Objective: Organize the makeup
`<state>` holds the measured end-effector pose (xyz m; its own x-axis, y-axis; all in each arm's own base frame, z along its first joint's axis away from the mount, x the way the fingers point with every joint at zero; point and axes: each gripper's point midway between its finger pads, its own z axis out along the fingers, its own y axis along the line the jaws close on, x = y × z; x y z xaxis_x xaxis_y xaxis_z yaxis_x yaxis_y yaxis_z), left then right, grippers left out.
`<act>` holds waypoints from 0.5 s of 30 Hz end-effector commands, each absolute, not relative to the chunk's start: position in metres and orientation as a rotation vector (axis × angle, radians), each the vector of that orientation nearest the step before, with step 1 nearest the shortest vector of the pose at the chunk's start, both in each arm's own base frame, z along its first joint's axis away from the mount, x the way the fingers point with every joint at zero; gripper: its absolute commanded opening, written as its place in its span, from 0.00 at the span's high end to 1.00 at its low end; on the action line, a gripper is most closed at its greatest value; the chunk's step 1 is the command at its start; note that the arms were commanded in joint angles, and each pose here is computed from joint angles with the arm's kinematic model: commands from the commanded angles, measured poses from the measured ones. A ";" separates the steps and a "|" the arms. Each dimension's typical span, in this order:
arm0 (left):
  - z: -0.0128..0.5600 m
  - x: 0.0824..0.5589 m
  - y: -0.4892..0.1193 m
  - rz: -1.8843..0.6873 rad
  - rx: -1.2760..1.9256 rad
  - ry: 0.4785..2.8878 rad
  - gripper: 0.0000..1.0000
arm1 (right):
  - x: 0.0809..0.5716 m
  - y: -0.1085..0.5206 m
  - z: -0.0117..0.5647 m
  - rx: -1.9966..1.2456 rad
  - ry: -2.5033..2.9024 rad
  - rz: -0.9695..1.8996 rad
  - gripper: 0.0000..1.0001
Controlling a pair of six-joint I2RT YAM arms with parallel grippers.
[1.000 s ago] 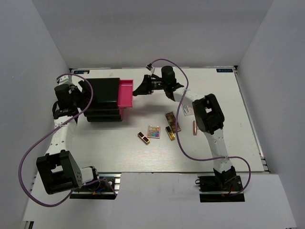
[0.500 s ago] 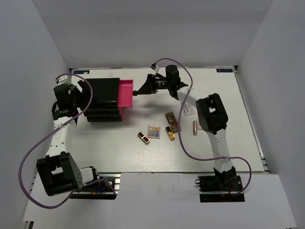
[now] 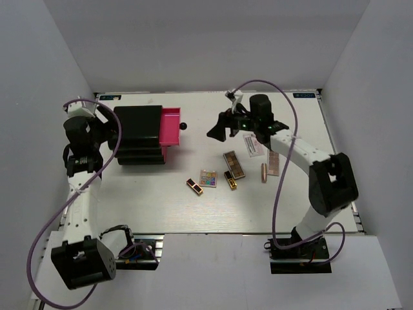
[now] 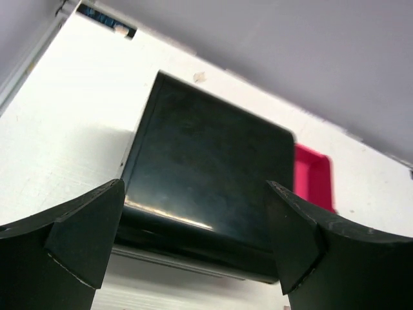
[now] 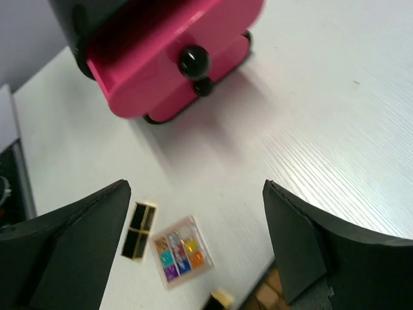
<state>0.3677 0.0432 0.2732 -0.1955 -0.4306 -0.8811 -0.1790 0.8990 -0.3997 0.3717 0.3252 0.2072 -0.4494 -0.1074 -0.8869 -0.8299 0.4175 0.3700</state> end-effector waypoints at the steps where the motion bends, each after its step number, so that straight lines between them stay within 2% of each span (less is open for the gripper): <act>1: 0.327 0.351 0.029 -0.290 -0.402 1.669 0.02 | 0.384 0.284 0.206 -0.797 1.813 0.851 0.11; 5: 0.346 0.336 -0.004 -0.437 -0.295 1.682 0.05 | 0.365 0.262 0.213 -0.772 1.815 0.853 0.12; 8: 0.345 0.324 -0.037 -0.627 -0.195 1.721 0.14 | 0.350 0.252 0.208 -0.760 1.845 0.844 0.34; 9: 0.340 0.321 -0.045 -0.677 -0.174 1.743 0.16 | 0.347 0.250 0.208 -0.756 1.853 0.841 0.48; 12: 0.320 0.311 -0.076 -0.835 -0.083 1.861 0.21 | 0.333 0.239 0.204 -0.749 1.910 0.838 0.67; 14: 0.315 0.302 -0.092 -0.879 -0.022 1.888 0.21 | 0.322 0.235 0.210 -0.748 1.910 0.834 0.68; 15: 0.313 0.297 -0.098 -0.893 -0.010 1.903 0.21 | 0.318 0.232 0.204 -0.740 1.922 0.819 0.65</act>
